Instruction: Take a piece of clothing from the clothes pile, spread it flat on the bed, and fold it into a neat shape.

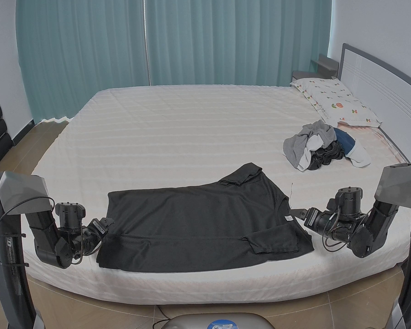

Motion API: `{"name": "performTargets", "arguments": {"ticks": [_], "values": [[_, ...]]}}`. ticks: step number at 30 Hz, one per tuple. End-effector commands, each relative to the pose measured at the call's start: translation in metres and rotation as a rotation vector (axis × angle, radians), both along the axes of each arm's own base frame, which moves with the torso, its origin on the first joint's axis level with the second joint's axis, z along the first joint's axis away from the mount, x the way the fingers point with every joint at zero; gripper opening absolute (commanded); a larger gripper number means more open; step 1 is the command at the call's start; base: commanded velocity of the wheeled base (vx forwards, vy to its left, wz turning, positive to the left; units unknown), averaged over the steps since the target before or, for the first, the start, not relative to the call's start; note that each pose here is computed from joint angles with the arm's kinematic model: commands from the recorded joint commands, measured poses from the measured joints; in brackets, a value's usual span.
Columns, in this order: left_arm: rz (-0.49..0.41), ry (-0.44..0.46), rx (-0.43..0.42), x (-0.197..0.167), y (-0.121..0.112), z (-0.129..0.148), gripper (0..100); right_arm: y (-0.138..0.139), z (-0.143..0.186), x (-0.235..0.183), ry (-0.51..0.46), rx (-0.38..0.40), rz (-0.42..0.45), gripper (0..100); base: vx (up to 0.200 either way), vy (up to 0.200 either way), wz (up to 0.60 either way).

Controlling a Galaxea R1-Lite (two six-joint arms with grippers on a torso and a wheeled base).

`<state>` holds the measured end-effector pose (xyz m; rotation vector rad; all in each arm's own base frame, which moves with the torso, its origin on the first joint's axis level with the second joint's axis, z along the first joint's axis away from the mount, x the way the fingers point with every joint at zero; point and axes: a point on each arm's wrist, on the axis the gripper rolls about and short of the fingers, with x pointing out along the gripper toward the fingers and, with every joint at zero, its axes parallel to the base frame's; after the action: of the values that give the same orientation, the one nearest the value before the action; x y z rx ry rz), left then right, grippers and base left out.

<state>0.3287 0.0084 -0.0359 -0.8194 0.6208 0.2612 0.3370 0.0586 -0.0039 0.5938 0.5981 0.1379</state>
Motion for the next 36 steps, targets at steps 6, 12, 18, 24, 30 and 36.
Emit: {"name": "performTargets", "arguments": {"ticks": [6,12,18,24,30,36], "values": [[0.039,-0.096,-0.106,-0.018,0.035,0.043,100,-0.007,0.038,-0.059,0.048,0.143,-0.07,100,0.0,0.0,0.0],[0.04,-0.062,-0.193,-0.025,0.033,0.04,100,-0.012,0.02,-0.069,0.165,0.281,-0.072,100,0.0,0.0,0.0],[0.014,-0.039,-0.203,-0.027,0.027,0.036,100,-0.017,0.006,-0.073,0.168,0.284,-0.079,100,0.2,0.0,0.0],[-0.002,-0.036,-0.207,-0.029,0.026,0.036,100,-0.018,-0.019,-0.076,0.19,0.244,-0.064,100,0.2,0.0,0.0],[-0.06,-0.013,-0.212,-0.039,0.025,0.034,100,-0.016,-0.034,-0.083,0.194,0.216,-0.034,100,0.0,0.0,0.0],[-0.12,0.027,-0.122,-0.05,0.027,0.025,100,-0.016,-0.038,-0.084,0.21,0.207,-0.03,100,0.0,0.0,0.0]]}}
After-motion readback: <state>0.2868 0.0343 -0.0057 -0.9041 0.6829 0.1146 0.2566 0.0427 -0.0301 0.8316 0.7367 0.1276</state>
